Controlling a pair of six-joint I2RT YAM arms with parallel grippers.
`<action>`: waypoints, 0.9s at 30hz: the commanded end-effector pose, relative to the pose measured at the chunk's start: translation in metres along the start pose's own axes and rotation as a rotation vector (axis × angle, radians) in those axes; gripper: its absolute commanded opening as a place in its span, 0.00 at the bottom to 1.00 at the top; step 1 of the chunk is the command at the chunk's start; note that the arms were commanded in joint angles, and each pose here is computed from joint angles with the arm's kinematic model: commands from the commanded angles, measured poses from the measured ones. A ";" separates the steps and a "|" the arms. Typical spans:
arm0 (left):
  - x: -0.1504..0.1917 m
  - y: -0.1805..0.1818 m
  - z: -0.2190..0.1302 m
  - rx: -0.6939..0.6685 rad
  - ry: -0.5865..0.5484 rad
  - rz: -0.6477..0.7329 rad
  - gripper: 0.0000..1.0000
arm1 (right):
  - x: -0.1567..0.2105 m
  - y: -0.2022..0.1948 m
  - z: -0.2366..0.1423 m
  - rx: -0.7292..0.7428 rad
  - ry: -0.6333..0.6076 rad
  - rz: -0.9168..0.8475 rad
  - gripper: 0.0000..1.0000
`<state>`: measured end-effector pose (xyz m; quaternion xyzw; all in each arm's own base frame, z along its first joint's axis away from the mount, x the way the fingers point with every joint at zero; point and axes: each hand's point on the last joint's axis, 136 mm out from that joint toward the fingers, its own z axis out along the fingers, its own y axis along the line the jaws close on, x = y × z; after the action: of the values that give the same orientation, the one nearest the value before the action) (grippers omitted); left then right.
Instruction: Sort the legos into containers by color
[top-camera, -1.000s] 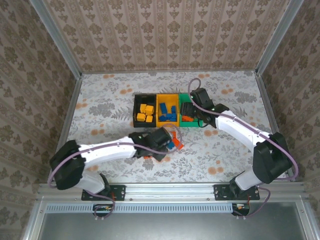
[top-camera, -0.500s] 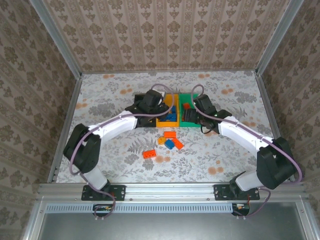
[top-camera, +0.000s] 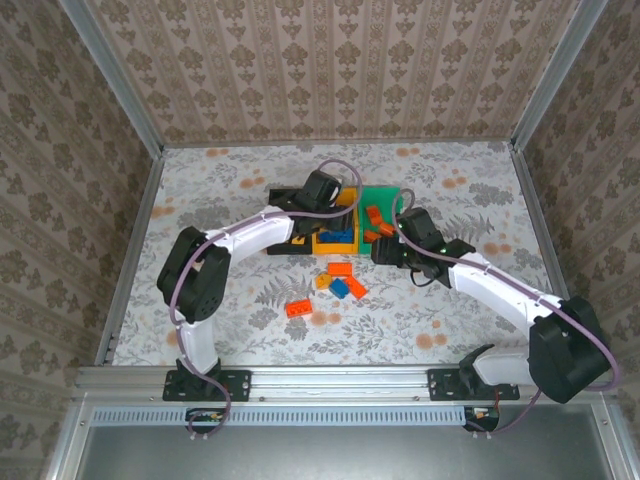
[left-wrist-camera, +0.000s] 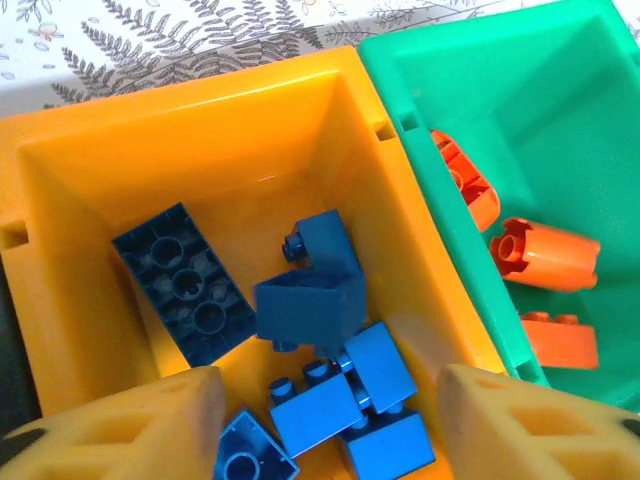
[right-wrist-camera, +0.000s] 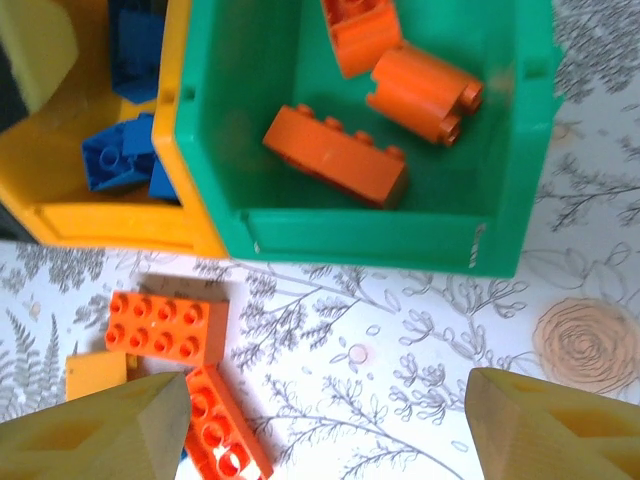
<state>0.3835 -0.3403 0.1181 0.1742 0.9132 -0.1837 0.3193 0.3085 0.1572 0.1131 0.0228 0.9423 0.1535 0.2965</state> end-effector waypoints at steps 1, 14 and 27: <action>-0.016 -0.019 -0.023 0.054 -0.040 0.000 0.68 | 0.004 0.025 -0.003 -0.111 -0.002 -0.087 0.74; 0.042 0.017 -0.128 0.002 -0.153 -0.092 1.00 | 0.058 0.094 0.032 -0.152 0.170 -0.405 0.66; 0.132 0.091 -0.181 -0.175 -0.161 -0.225 1.00 | 0.095 0.105 0.060 -0.047 0.270 -0.549 0.56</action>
<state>0.2359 -0.1707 0.1500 0.0552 0.9051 -0.1710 0.3855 0.2638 0.2922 0.0528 -0.2482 0.9371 0.1266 0.2104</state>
